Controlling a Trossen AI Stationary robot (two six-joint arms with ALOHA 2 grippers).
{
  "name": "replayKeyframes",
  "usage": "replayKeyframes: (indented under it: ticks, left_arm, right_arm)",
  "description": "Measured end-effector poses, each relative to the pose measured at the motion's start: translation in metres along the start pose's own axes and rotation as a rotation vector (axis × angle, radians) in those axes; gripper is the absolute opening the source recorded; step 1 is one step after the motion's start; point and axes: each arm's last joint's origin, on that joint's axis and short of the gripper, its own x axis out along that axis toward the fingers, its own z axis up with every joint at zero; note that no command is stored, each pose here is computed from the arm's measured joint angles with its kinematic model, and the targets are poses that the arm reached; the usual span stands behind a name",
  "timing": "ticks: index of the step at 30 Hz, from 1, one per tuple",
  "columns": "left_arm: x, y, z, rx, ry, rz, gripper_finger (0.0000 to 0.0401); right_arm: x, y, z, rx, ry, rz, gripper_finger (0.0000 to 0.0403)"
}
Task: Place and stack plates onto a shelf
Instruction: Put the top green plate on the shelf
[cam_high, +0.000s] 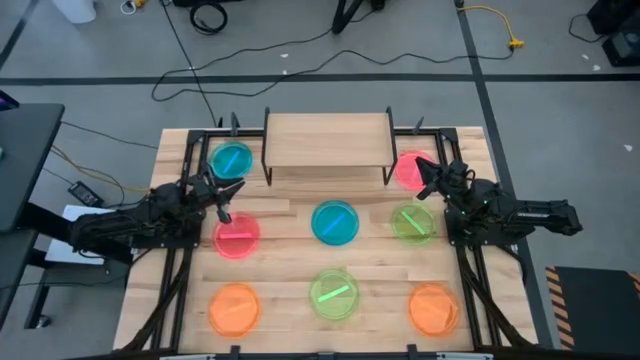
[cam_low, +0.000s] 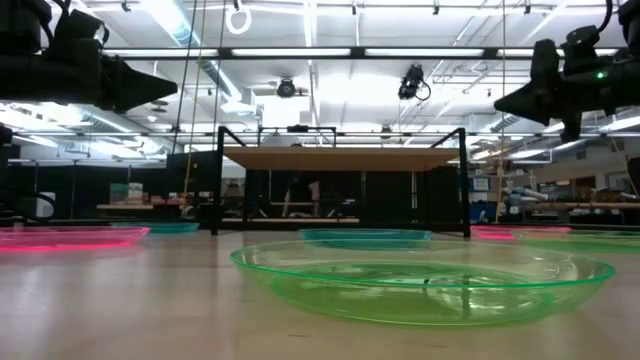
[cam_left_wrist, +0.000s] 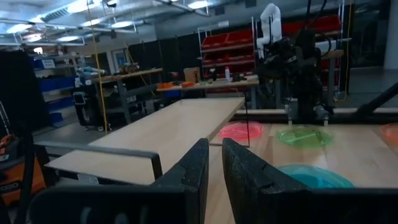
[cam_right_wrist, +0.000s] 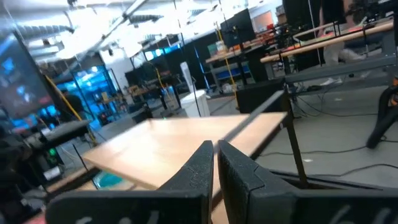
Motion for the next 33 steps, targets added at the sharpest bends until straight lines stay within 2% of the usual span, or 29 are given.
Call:
replayKeyframes:
  ticks: [4,9,14,16,19,26,29,33]
  left_arm:
    - [0.0,0.0,0.001,-0.004,-0.014,0.002,0.0055]
    - [0.0,0.0,0.001,-0.004,-0.012,0.001,0.0055]
    - [0.0,0.0,0.001,-0.004,-0.012,0.001,0.0055]
    - [0.0,0.0,0.001,-0.004,-0.012,0.001,0.0055]
    - [0.0,0.0,0.001,-0.004,-0.011,0.001,0.0055]
    - [0.0,0.0,0.001,-0.009,-0.009,0.002,0.0055]
    - [0.0,0.0,0.001,-0.055,-0.007,0.002,0.0055]
    - [0.0,0.0,0.0,-0.057,0.0,0.001,0.0055]
  right_arm:
    - [0.0,0.003,0.002,0.017,-0.004,0.079,0.0029]
    - [0.0,0.003,0.002,0.019,-0.003,0.093,0.0029]
    - [0.0,0.004,0.008,0.069,-0.054,0.104,0.0029]
    - [-0.001,0.007,0.014,0.086,-0.096,0.164,0.0029]
    - [-0.002,0.013,0.018,0.011,-0.085,0.322,0.0023]
    - [0.011,0.029,0.016,-0.226,0.081,0.326,0.0007]
    - [0.017,0.041,0.012,-0.304,0.159,0.351,0.0007]
    - [0.019,0.055,0.006,-0.396,0.222,0.4,0.0006]
